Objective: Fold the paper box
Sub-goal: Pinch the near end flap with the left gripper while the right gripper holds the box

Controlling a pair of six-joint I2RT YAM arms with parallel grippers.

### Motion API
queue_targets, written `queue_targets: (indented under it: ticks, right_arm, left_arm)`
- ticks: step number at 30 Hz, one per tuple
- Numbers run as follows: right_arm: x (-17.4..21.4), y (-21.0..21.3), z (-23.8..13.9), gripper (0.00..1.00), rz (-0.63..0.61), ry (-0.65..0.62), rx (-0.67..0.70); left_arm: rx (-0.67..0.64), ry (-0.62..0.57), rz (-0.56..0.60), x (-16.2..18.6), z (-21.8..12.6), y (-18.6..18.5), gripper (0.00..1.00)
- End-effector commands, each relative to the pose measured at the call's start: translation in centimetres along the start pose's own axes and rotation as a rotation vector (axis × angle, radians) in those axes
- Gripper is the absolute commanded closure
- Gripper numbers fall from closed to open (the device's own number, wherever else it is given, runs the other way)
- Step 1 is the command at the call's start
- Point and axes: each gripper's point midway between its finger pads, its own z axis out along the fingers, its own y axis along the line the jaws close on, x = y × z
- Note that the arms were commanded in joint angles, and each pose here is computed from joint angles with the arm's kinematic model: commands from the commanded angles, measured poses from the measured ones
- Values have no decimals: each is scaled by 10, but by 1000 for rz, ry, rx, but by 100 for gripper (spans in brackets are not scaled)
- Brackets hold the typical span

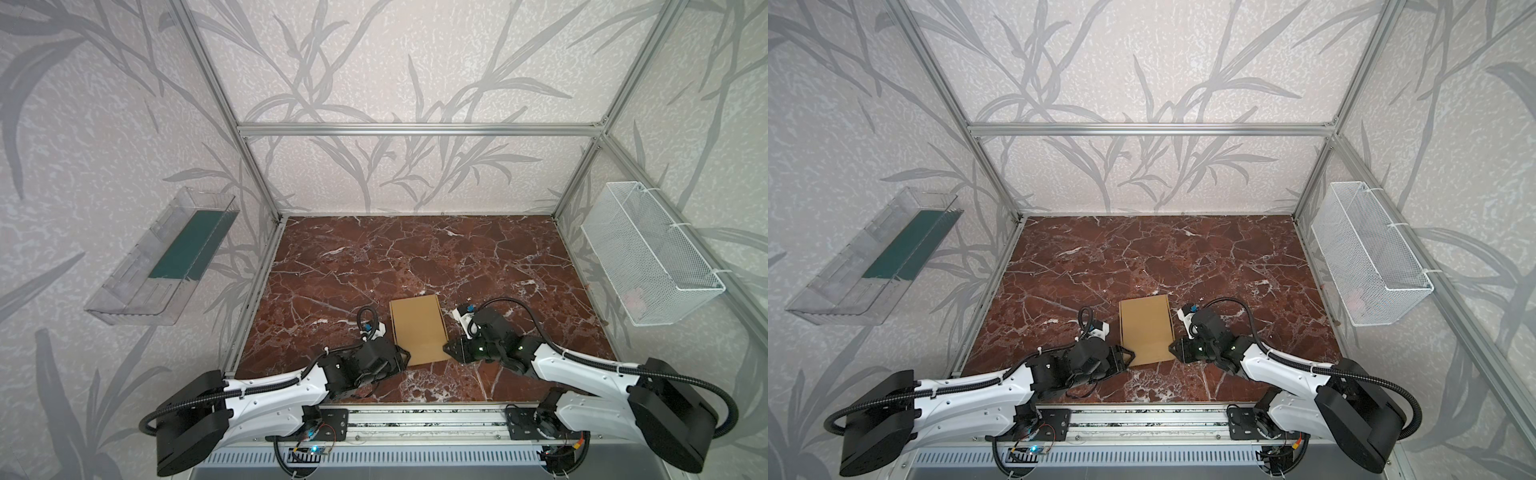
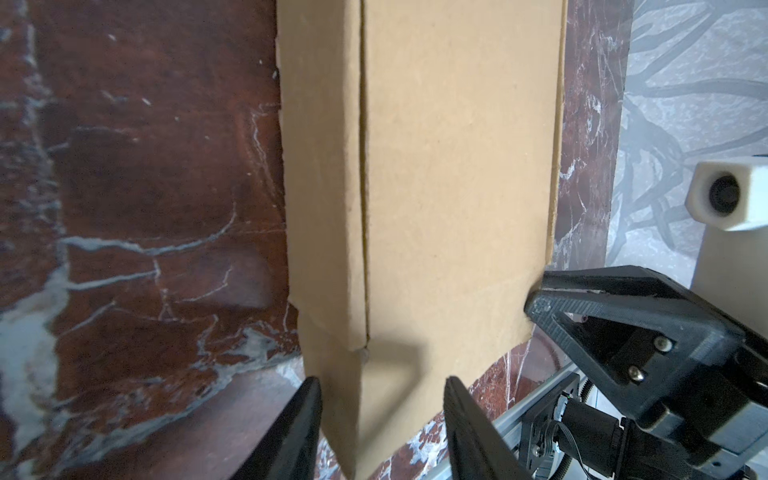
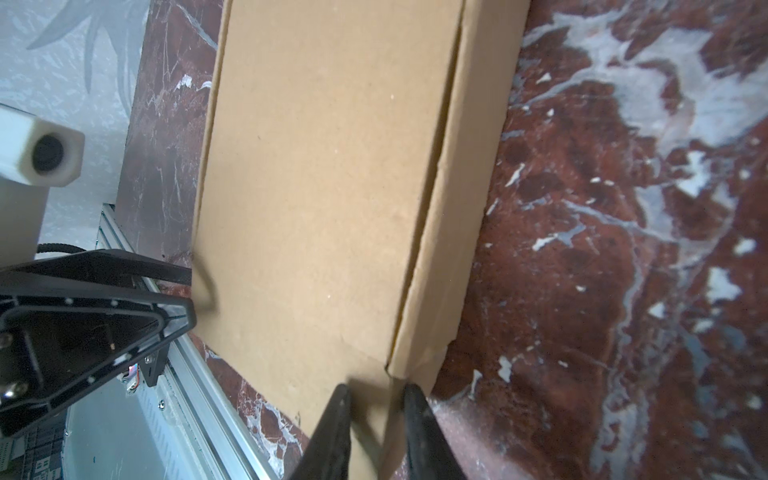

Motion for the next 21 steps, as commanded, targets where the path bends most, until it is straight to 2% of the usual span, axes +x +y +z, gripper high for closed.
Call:
queue_targets:
  ticks: [1, 21]
  right_arm:
    - [9, -11, 3, 76, 12, 23, 31]
    - [9, -11, 4, 77, 12, 23, 31]
  left_arm:
    - [-3, -25, -16, -2, -2, 6, 52]
    - [-5, -30, -28, -1, -2, 14, 65]
